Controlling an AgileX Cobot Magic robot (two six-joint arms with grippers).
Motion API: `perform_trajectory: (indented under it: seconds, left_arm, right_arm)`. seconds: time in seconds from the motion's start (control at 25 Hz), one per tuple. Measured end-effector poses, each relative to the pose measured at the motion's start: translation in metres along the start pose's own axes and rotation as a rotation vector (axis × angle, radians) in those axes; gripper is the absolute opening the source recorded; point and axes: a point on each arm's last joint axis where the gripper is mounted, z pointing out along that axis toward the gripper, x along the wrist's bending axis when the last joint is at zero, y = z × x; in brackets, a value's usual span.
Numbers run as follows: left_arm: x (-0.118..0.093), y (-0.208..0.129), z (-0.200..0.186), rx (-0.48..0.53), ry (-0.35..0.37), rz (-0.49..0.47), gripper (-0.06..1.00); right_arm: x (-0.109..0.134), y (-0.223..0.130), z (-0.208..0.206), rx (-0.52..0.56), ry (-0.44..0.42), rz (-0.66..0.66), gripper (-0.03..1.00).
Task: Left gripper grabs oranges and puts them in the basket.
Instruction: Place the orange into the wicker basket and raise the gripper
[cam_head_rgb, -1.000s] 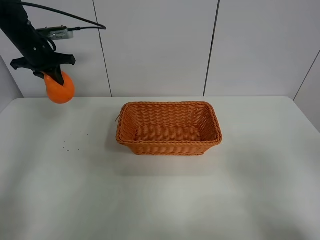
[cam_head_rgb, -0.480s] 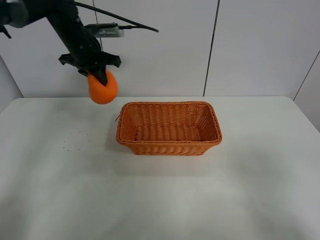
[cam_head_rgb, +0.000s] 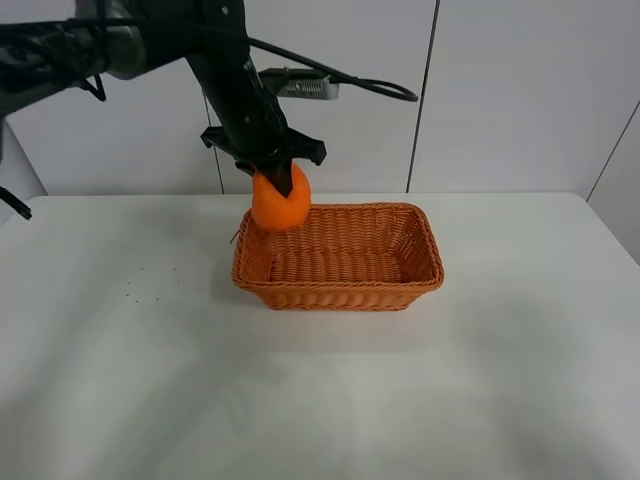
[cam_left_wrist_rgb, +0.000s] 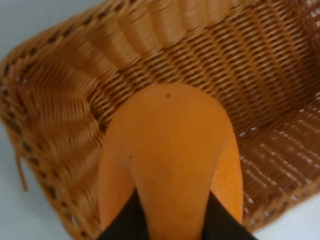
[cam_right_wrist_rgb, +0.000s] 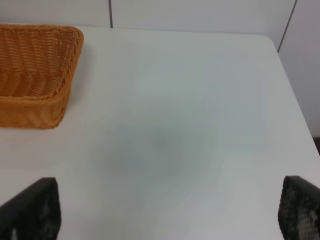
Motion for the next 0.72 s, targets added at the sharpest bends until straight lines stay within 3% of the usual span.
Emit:
perform_trajectory:
  seconds: [0.16, 0.36, 0.64, 0.72]
  left_arm:
    - [0.002, 0.006, 0.038, 0.024, 0.0, -0.004, 0.23]
    - [-0.001, 0.01, 0.077, 0.009, -0.058, -0.02, 0.23]
    - [-0.001, 0.008, 0.093, 0.028, -0.061, -0.012, 0.23]
    - [-0.001, 0.008, 0.093, 0.03, -0.061, -0.01, 0.35]
  right_arm:
    - [0.0, 0.0, 0.0, 0.0, 0.0, 0.0, 0.69]
    - [0.0, 0.0, 0.0, 0.0, 0.0, 0.0, 0.69]
    - [0.0, 0.0, 0.0, 0.0, 0.0, 0.0, 0.69]
    - [0.0, 0.0, 0.0, 0.0, 0.0, 0.0, 0.69]
